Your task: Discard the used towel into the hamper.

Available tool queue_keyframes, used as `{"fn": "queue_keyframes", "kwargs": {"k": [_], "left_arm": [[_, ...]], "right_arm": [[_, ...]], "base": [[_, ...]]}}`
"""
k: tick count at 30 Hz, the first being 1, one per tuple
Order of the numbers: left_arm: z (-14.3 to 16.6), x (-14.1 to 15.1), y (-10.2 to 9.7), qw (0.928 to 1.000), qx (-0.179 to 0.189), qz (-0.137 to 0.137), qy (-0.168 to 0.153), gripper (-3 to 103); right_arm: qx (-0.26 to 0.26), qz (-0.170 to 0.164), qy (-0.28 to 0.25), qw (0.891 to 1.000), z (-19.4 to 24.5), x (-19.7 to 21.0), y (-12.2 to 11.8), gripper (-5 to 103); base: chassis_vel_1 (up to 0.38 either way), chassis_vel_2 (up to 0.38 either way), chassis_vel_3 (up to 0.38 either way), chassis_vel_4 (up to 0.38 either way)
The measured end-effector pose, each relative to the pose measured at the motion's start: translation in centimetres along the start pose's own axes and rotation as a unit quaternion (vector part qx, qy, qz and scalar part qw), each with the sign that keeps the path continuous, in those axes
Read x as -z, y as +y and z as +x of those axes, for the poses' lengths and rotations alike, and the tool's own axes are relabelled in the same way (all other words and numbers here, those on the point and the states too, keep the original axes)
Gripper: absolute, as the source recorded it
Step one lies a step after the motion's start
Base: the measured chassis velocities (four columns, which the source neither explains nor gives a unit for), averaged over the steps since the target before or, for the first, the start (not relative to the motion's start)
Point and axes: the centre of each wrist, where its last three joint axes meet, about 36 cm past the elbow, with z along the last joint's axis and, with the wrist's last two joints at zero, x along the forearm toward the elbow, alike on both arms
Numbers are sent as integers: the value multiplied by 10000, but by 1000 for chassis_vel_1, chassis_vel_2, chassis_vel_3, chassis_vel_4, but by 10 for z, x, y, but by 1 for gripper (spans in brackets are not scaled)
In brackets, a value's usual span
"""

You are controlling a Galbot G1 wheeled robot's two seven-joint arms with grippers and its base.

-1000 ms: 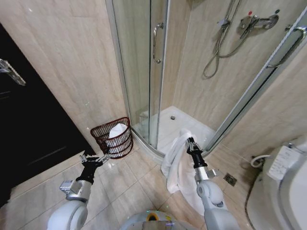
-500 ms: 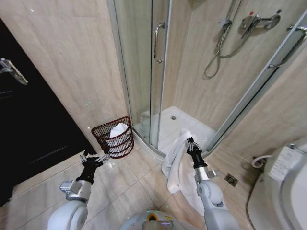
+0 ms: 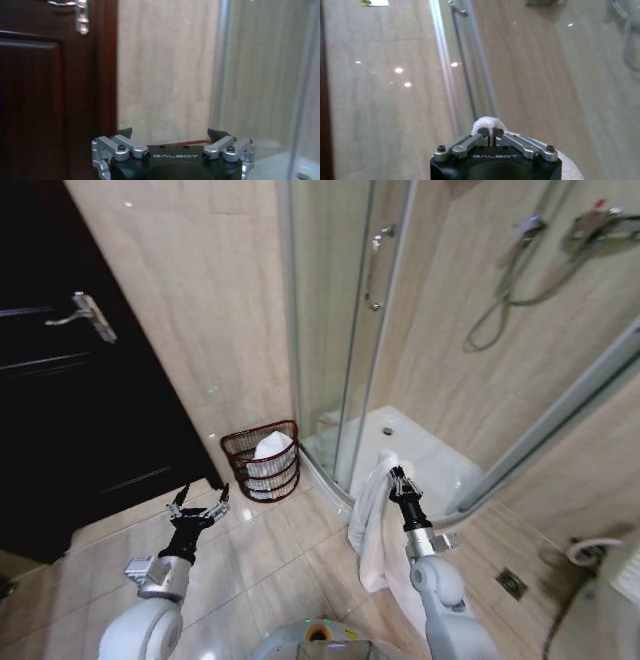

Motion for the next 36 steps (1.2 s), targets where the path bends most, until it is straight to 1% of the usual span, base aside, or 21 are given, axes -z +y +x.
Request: {"fn": "queue_keyframes", "kwargs": {"k": [18,27,29,30,34,35,36], "left_arm": [[0,0,0,10000,0,0,0,98],[0,0,0,10000,0,0,1,98],[0,0,0,10000,0,0,0,98],[0,0,0,10000,0,0,0,98],[0,0,0,10000,0,0,0,98],[0,0,0,10000,0,0,0,98],[0,0,0,10000,0,0,0,98]], "right_arm": [[16,-8,-28,10000,0,2,0,3],[11,5,-54,10000,0,5,0,3],[14,106,-88,9999,-1,10,-2,3],[14,106,-88,9999,-1,10,-2,3],[35,444,-223,9988,-1,28,-9,3],[35,444,-223,9988,-1,28,-9,3],[44,517,-247,9983,-2,34,-11,3]], "base": [[122,129,123,127],[46,42,35,34],[0,0,0,0],[0,0,0,0],[0,0,0,0],[0,0,0,0],[0,0,0,0]]}}
